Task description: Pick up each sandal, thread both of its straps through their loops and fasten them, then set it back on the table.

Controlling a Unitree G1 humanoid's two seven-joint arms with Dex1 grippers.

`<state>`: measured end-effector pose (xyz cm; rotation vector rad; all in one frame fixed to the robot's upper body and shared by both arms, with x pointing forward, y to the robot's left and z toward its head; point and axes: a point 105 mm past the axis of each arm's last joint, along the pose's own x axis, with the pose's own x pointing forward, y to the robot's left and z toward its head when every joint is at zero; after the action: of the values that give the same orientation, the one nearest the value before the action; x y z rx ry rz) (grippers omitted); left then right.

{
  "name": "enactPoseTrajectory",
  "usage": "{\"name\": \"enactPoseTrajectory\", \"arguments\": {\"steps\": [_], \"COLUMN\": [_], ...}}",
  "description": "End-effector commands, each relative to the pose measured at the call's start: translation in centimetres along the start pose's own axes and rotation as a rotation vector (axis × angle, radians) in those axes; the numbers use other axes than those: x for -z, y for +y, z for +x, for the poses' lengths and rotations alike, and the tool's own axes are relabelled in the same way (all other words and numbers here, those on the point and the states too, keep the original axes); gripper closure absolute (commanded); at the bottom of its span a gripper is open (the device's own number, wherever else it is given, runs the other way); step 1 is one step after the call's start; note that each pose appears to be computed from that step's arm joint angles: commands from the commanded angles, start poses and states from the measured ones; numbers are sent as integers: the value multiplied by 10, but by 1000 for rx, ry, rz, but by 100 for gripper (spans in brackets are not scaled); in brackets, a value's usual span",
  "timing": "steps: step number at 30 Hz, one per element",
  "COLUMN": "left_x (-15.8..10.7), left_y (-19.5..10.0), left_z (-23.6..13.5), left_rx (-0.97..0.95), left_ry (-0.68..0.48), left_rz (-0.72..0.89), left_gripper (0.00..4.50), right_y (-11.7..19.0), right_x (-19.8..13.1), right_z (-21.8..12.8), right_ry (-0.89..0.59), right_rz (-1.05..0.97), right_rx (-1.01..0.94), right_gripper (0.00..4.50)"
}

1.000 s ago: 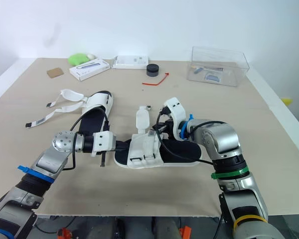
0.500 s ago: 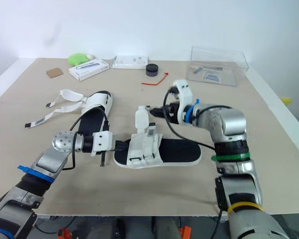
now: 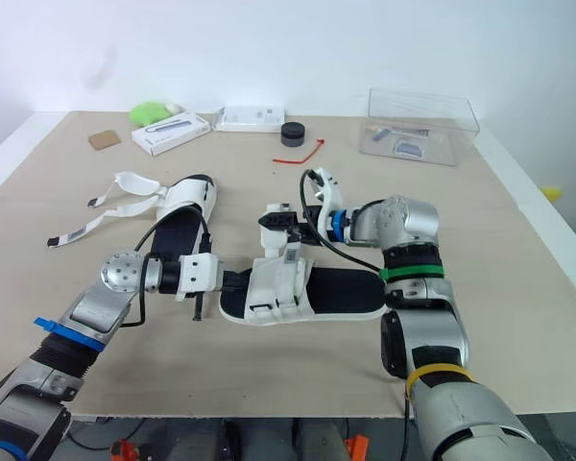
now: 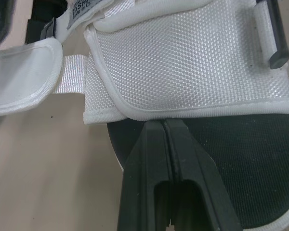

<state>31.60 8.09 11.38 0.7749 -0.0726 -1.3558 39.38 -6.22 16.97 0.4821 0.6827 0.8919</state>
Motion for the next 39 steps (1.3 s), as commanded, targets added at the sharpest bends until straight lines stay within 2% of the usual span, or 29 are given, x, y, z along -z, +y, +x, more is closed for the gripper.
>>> {"name": "enactPoseTrajectory", "arguments": {"steps": [1, 12, 20, 25, 28, 35, 36, 38, 39], "left_x": [11, 11, 11, 10, 10, 11, 11, 11, 11], "left_y": [-8, -11, -13, -13, -13, -11, -11, -11, -10], "left_z": [2, 0, -1, 2, 3, 2, 2, 2, 2], "left_rx": [28, 21, 15, 16, 18, 18, 18, 17, 17], "left_ry": [50, 54, 60, 54, 52, 52, 52, 52, 51], "left_rz": [-17, -22, -25, -25, -25, -25, -25, -25, -26], "left_gripper": [450, 450, 450, 450, 450, 450, 450, 450, 450], "right_y": [25, 41, 48, 42, 37, 40, 42, 47, 51], "right_x": [-22, -36, -58, -63, -63, -61, -62, -62, -60], "right_z": [9, 32, 28, 23, 22, 19, 18, 14, 11], "right_ry": [-39, -71, -156, -177, -190, -173, -174, -183, -186], "right_rz": [-16, -1, -25, -21, -23, -139, -168, -266, -402], "right_rx": [-92, -154, -165, -138, -123, -152, -161, -190, -200], "right_gripper": [4, 4, 4, 4, 86, 428, 446, 446, 446]}}
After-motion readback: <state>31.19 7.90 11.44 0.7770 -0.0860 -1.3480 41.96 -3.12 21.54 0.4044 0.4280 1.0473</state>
